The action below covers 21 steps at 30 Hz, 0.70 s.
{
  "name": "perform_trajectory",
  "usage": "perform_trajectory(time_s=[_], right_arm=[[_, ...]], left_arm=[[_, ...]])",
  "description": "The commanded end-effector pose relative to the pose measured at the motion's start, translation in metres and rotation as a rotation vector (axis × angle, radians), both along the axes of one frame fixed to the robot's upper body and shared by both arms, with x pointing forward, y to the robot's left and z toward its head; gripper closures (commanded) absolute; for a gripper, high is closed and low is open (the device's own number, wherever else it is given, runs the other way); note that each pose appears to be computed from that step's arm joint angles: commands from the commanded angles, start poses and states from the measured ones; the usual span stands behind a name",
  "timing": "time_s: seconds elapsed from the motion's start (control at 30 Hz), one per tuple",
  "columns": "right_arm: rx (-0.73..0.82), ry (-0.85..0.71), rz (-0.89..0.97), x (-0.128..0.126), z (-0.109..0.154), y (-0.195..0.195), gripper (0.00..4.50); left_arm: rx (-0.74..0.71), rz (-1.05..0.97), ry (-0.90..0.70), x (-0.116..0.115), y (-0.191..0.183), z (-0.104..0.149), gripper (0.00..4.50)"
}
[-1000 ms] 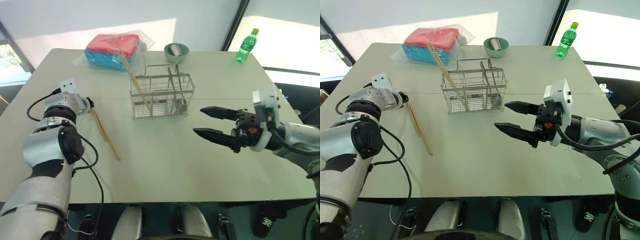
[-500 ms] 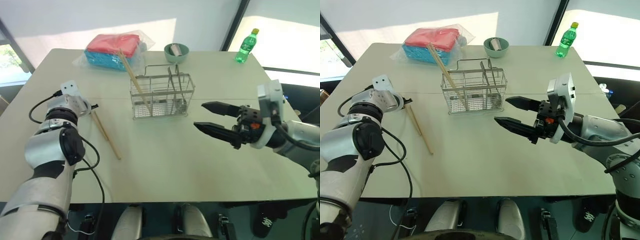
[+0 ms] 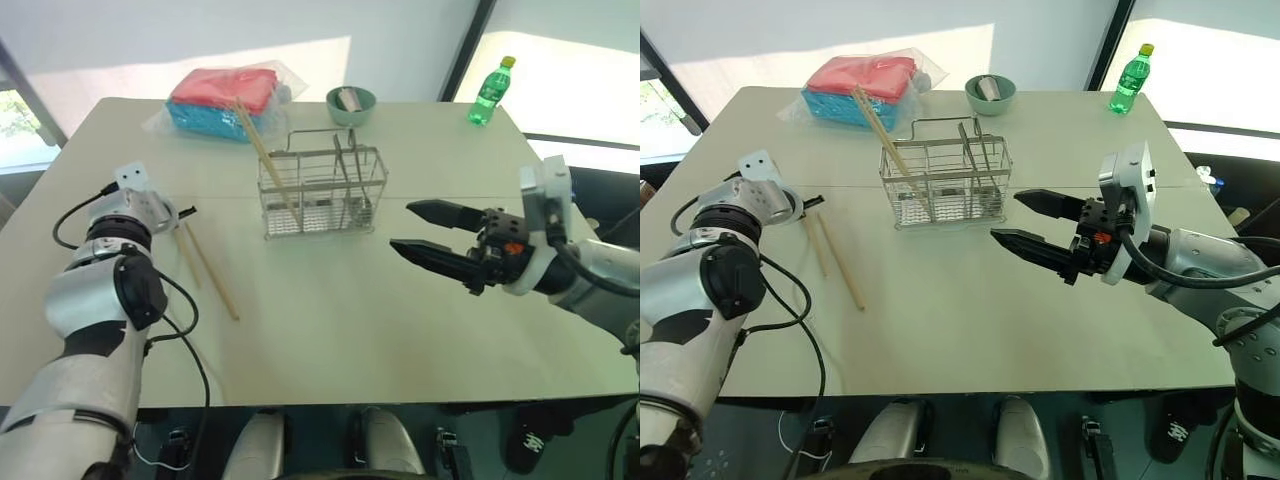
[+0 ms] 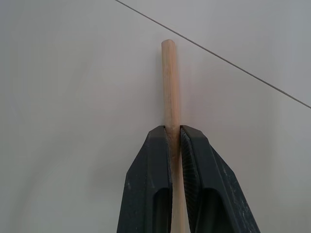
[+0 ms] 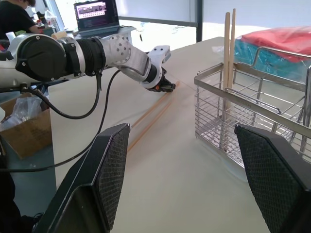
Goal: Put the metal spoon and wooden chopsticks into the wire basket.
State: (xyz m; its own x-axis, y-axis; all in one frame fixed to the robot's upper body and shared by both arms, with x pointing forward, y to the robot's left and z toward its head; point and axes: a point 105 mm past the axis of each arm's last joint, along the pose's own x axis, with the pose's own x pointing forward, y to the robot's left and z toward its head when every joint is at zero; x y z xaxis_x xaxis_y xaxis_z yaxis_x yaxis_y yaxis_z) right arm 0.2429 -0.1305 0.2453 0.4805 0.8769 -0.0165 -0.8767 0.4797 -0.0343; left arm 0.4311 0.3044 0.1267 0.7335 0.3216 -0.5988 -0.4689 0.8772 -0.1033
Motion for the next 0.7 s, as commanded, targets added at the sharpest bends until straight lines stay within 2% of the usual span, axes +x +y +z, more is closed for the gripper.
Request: perform_trajectory(time_s=[0.03, 0.1, 0.2, 0.27, 0.33, 0.43, 0.5, 0.63, 0.7], right_arm=[[-0.011, -0.038, -0.025, 0.0, 0.006, -0.005, 0.92], [-0.019, -0.033, -0.042, 0.002, 0.004, -0.008, 0.92], [-0.032, -0.017, -0.059, 0.001, -0.001, -0.012, 0.92], [-0.035, -0.01, -0.065, 0.001, -0.003, -0.014, 0.92], [-0.032, -0.004, -0.07, 0.001, -0.004, -0.015, 0.92], [-0.021, 0.006, -0.077, 0.001, -0.007, -0.014, 0.92], [-0.018, 0.012, -0.077, 0.0, -0.01, -0.012, 0.92], [-0.012, 0.025, -0.081, -0.002, -0.015, -0.011, 0.92], [-0.01, 0.024, -0.086, -0.003, -0.016, -0.011, 0.92]], left_arm=[[0.161, -0.096, -0.196, 0.017, 0.012, 0.079, 4.47], [0.258, -0.17, -0.31, 0.023, 0.011, 0.118, 4.47], [0.395, -0.315, -0.653, 0.025, -0.009, 0.204, 4.47], [0.447, -0.402, -0.929, 0.011, -0.029, 0.256, 4.47], [0.384, -0.425, -1.148, -0.007, -0.043, 0.289, 4.47], [0.248, -0.477, -1.339, -0.024, -0.07, 0.31, 4.47], [0.19, -0.523, -1.407, -0.032, -0.089, 0.313, 4.47], [0.066, -0.572, -1.425, -0.032, -0.117, 0.296, 4.47], [0.05, -0.6, -1.417, -0.032, -0.127, 0.288, 4.47]])
